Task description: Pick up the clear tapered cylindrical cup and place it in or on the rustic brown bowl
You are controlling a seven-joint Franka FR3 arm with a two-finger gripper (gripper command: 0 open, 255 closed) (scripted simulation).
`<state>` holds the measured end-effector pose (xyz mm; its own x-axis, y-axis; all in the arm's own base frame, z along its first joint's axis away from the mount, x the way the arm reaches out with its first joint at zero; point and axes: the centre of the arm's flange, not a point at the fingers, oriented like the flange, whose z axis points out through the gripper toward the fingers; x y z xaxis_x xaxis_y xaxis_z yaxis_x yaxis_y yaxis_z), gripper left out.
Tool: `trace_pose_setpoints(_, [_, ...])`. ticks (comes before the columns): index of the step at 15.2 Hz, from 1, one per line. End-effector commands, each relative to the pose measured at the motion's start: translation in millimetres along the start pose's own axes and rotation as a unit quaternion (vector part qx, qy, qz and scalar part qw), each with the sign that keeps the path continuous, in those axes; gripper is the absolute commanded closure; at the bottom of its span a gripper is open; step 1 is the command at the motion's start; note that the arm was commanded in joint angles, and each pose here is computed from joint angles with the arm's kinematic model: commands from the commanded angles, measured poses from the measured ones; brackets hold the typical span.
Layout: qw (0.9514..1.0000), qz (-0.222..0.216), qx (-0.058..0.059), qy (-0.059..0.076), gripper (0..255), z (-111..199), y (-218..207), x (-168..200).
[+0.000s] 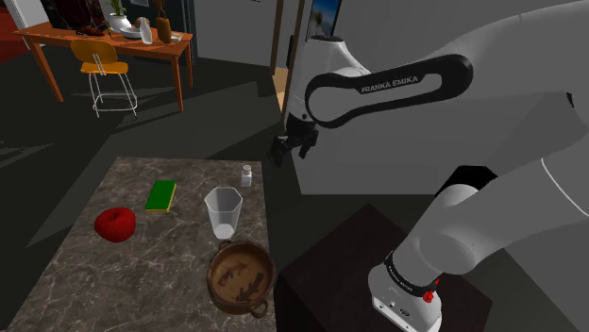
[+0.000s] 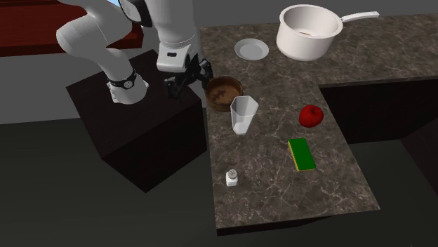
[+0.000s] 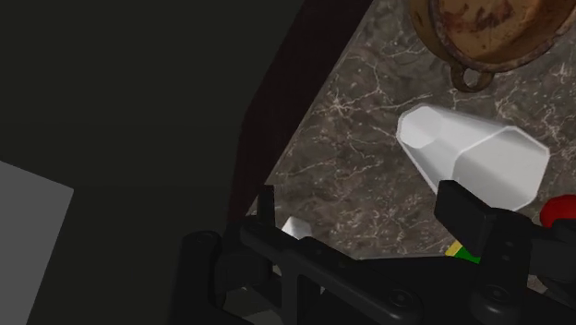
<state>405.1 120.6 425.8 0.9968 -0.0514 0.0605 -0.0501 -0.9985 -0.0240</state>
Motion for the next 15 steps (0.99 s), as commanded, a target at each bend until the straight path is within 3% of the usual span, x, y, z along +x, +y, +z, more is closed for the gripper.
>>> trace_pose_setpoints(1, [1.0,0.0,0.006,0.0,0,21,-15,8])
trace_pose_setpoints(13, [0.9992,-0.001,0.041,-0.002,0,125,-119,45])
trace_pose_setpoints(15, [0.9992,-0.001,0.041,-0.002,0,131,-120,45])
